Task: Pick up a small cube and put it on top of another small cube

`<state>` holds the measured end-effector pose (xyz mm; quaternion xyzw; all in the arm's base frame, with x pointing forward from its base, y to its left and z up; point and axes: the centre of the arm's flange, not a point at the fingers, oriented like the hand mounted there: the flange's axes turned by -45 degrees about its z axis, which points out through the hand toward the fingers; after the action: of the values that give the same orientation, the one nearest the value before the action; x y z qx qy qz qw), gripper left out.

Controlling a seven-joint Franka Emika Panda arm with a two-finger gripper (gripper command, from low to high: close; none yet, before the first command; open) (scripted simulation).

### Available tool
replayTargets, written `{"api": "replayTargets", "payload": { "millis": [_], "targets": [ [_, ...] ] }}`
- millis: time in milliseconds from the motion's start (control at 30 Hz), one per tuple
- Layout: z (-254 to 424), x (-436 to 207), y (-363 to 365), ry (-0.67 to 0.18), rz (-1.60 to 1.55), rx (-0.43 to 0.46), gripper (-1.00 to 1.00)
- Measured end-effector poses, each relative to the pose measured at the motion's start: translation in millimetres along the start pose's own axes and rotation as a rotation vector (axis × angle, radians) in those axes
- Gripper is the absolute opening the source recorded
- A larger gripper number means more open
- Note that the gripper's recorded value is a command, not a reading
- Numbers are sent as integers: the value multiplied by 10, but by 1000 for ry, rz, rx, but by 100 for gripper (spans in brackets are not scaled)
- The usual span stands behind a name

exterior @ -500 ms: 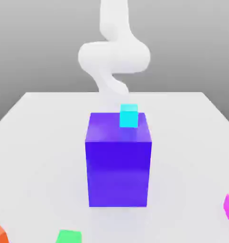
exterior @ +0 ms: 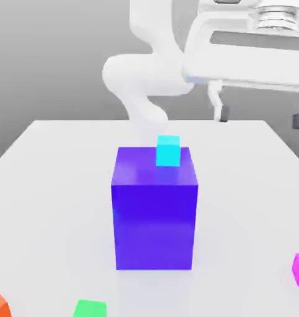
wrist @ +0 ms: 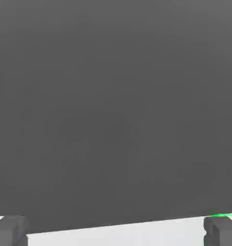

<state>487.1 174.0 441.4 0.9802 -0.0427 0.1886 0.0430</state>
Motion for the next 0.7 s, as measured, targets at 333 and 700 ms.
{"api": "replayTargets", "payload": {
  "millis": [333, 700],
  "targets": [
    [1305, -948, -1071, -223, 2, 24, 0],
    [2401, -2051, -1710, -383, 22, 67, -100]
  ]
}}
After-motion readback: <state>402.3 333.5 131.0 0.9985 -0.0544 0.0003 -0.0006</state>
